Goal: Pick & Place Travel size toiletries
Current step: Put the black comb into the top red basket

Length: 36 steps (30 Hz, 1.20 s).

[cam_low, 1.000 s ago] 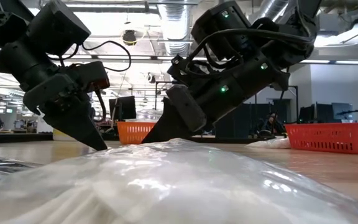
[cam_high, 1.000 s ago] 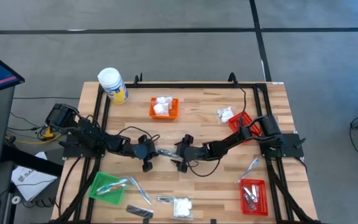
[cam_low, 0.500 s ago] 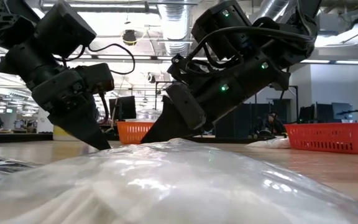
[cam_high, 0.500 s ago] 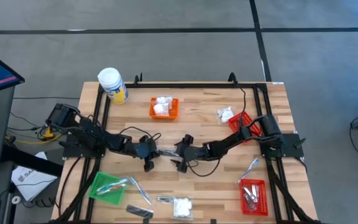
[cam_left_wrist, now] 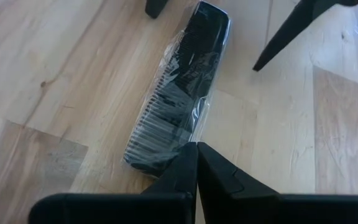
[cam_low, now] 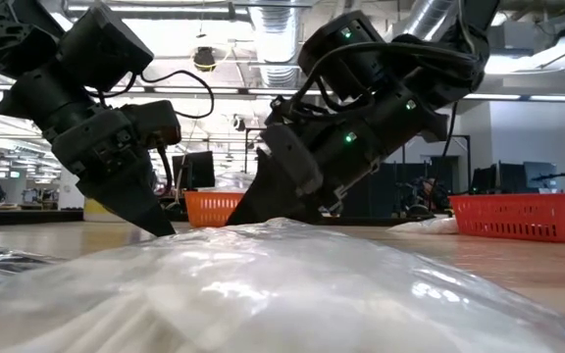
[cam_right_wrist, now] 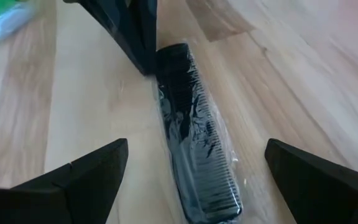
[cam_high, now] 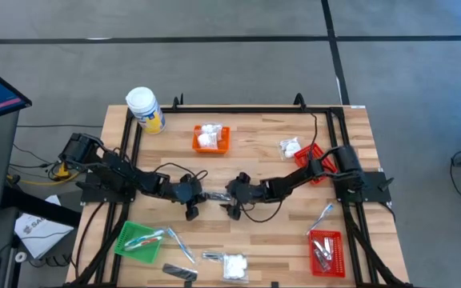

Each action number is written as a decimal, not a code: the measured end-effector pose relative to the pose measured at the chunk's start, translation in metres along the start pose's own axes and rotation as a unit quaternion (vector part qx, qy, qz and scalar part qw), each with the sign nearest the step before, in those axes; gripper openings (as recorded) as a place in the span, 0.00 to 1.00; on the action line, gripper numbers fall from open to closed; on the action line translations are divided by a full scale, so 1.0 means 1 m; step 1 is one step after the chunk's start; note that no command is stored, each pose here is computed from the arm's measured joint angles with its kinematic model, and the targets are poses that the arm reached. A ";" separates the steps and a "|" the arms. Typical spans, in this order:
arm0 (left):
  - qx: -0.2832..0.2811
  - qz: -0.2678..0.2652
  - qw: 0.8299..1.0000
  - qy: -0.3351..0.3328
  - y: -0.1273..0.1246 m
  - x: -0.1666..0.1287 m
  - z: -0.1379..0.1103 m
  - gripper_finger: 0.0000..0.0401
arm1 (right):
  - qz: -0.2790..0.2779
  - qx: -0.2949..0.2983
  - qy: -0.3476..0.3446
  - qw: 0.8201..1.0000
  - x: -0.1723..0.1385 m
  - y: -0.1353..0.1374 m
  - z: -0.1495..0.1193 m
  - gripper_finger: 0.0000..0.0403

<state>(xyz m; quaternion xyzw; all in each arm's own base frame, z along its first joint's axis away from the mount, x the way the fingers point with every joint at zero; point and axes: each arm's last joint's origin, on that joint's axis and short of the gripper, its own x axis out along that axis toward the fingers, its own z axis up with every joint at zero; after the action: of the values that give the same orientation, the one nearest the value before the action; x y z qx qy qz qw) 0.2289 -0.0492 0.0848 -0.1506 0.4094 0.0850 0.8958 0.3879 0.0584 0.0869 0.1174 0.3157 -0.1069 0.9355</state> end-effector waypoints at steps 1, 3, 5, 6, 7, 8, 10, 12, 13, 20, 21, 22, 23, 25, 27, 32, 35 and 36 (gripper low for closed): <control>0.000 0.002 1.000 -0.001 0.000 0.000 0.000 0.00 | 0.008 0.003 0.003 1.000 0.000 -0.001 0.001 0.94; 0.001 0.006 1.000 -0.003 0.000 0.000 0.000 0.00 | 0.030 0.005 0.008 0.999 0.000 0.000 0.001 0.94; 0.001 0.007 1.000 -0.004 0.000 0.000 0.000 0.00 | 0.051 0.007 0.010 0.999 0.000 0.001 0.002 0.93; 0.001 0.007 1.000 -0.004 0.000 0.000 0.000 0.00 | 0.056 0.007 0.010 0.998 0.000 0.001 0.002 0.93; 0.001 0.008 1.000 -0.005 0.000 0.000 0.000 0.00 | 0.059 0.008 0.011 0.998 0.000 0.002 0.002 0.92; 0.002 0.008 1.000 -0.005 0.000 0.000 0.000 0.00 | 0.063 0.008 0.013 0.998 0.001 0.002 0.002 0.92; 0.001 0.008 1.000 -0.005 0.000 0.000 0.000 0.00 | 0.072 0.009 0.016 0.997 0.001 0.001 0.002 0.90; 0.001 0.009 1.000 -0.006 0.000 0.000 0.000 0.00 | 0.077 0.009 0.018 0.997 0.001 0.001 0.002 0.88; 0.001 0.009 1.000 -0.006 0.000 0.000 0.000 0.00 | 0.078 0.009 0.019 0.997 0.001 0.001 0.002 0.87; 0.001 0.015 1.000 -0.011 0.001 0.000 0.000 0.00 | 0.111 0.011 0.015 0.994 0.001 0.004 0.003 0.81; 0.001 0.016 1.000 -0.011 0.001 0.000 0.000 0.00 | 0.117 0.011 0.013 0.993 0.001 0.005 0.003 0.81; 0.000 0.017 1.000 -0.012 0.001 0.000 0.000 0.00 | 0.120 0.010 0.011 0.993 0.001 0.006 0.003 0.80; 0.000 0.017 1.000 -0.012 0.001 0.000 0.000 0.00 | 0.124 0.010 0.010 0.992 0.001 0.007 0.003 0.80; 0.000 0.019 1.000 -0.013 0.001 0.000 0.000 0.00 | 0.131 0.009 0.011 0.991 0.001 0.008 0.003 0.80; 0.000 0.020 1.000 -0.013 0.001 0.000 0.000 0.00 | 0.138 0.009 0.012 0.990 0.001 0.008 0.003 0.80; 0.000 0.023 1.000 -0.015 0.001 0.000 0.000 0.00 | 0.146 0.006 0.006 0.989 0.000 0.009 0.004 0.80; 0.000 0.025 1.000 -0.016 0.001 0.000 0.001 0.00 | 0.149 0.005 0.001 0.989 0.000 0.010 0.004 0.80; -0.001 0.025 1.000 -0.016 0.001 0.000 0.001 0.00 | 0.150 0.005 0.000 0.989 0.000 0.010 0.005 0.80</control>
<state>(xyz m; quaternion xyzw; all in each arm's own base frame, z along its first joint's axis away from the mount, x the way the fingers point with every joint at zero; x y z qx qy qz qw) 0.2291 -0.0478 0.0846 -0.1393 0.3984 0.1104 0.8998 0.3934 0.0669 0.0919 0.1681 0.2941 0.0329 0.9403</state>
